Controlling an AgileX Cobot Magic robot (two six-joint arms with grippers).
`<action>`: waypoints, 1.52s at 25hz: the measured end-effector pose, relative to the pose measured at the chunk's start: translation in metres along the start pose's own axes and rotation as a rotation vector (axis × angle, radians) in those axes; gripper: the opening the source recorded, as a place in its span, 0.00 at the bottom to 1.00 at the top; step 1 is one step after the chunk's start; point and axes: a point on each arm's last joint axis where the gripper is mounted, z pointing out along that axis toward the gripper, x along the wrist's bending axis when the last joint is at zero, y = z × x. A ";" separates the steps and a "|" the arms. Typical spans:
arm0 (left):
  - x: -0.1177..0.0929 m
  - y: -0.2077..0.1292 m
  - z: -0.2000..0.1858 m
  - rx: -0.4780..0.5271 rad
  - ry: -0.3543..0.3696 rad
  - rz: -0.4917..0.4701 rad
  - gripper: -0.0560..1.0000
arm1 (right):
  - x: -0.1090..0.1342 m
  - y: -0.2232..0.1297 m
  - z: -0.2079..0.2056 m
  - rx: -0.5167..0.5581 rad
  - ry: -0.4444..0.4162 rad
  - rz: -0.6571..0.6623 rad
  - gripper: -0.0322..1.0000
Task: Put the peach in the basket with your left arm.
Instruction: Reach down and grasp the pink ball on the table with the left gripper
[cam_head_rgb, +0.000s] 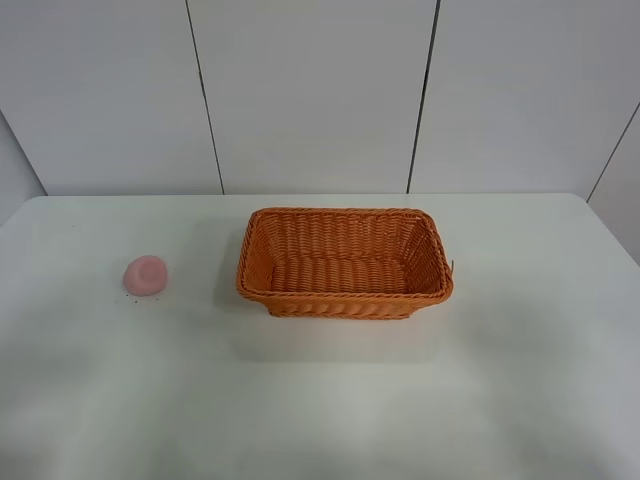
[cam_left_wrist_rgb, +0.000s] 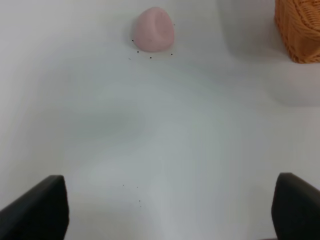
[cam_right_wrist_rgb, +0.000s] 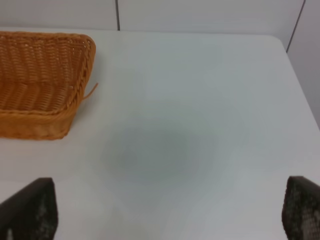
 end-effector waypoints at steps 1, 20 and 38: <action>0.000 0.000 0.000 0.000 0.000 0.000 0.85 | 0.000 0.000 0.000 0.000 0.000 0.000 0.70; 0.006 0.134 0.061 0.318 -0.006 -0.031 0.83 | 0.000 0.000 0.000 0.000 0.000 0.000 0.70; 0.024 0.197 0.351 0.750 -0.042 -0.093 0.83 | 0.000 0.000 0.000 0.000 0.000 0.000 0.70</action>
